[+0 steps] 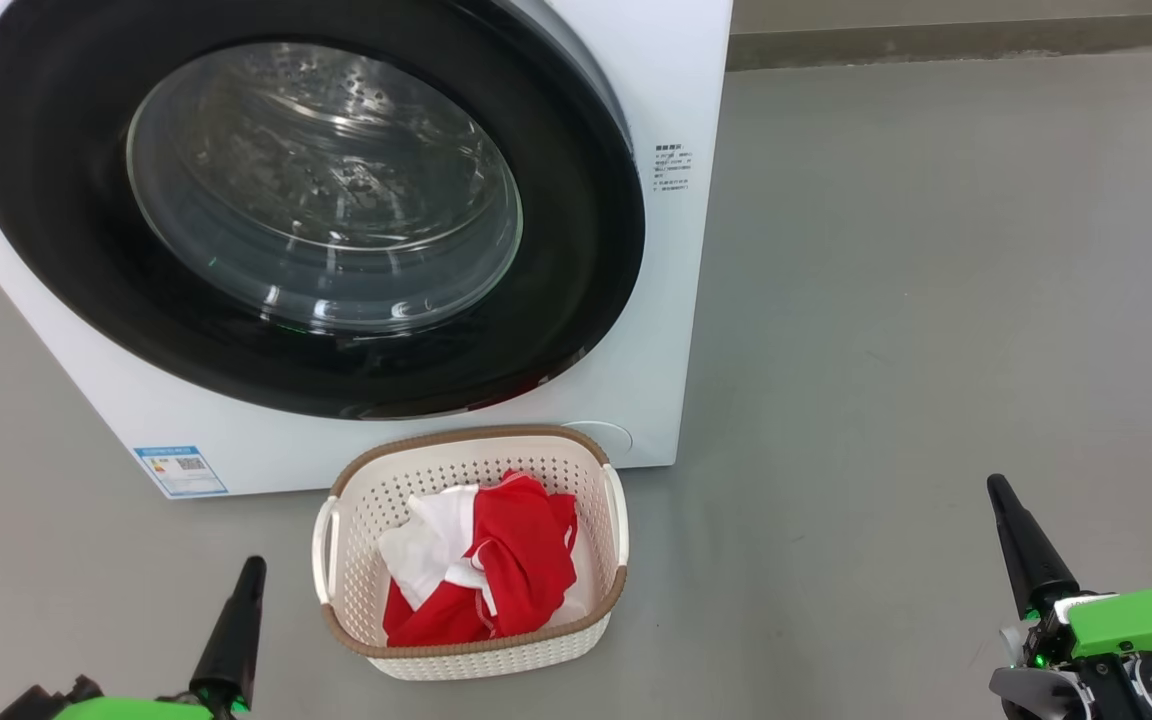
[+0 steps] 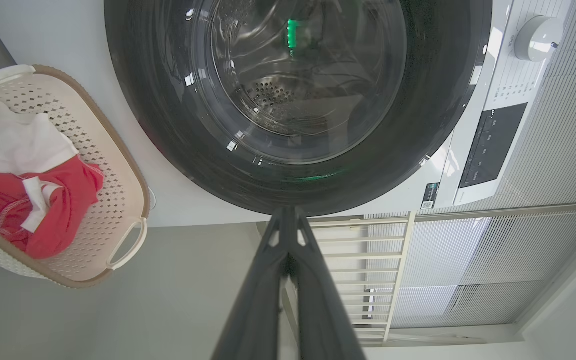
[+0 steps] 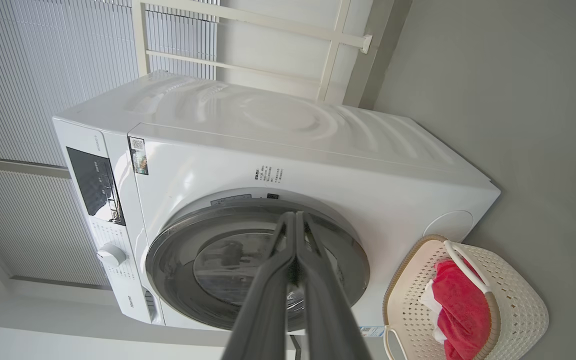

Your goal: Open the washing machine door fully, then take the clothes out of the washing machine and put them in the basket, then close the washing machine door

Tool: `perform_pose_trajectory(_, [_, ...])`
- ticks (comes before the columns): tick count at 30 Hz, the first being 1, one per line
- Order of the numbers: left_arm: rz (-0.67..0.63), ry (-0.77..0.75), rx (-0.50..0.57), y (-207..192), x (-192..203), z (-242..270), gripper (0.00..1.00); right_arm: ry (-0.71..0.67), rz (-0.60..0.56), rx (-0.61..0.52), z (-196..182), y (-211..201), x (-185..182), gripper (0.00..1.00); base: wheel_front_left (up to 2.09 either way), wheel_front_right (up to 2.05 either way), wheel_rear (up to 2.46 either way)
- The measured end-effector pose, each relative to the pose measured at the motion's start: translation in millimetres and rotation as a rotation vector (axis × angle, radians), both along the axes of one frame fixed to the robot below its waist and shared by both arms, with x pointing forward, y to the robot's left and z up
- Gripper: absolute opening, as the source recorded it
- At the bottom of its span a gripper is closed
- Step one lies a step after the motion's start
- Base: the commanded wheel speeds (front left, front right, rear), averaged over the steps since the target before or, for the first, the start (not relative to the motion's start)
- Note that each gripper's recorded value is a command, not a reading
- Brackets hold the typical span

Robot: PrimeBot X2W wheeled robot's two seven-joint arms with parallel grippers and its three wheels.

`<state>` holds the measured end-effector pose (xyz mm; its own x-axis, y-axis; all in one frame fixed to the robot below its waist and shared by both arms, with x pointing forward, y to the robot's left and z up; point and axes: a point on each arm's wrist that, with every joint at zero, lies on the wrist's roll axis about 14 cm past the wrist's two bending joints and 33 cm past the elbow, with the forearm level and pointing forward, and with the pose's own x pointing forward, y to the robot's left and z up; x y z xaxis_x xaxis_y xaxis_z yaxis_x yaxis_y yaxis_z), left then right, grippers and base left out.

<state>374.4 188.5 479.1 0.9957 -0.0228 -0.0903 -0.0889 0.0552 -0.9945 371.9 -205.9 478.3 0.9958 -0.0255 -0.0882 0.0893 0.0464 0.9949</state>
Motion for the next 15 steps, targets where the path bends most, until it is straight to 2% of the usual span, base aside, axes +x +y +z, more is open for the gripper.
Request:
perform_pose_trajectory(5, [-0.001,-0.014,-0.053,-0.8,3.6,4.2,0.0,-0.016,-0.001,0.049,4.1,0.8,4.0,0.0,0.0,0.0,0.0])
perform_pose_trajectory(15, [-0.002,-0.014,-0.055,-0.8,3.6,4.2,0.0,-0.018,-0.002,0.054,4.7,1.2,4.5,0.0,0.0,0.0,0.0])
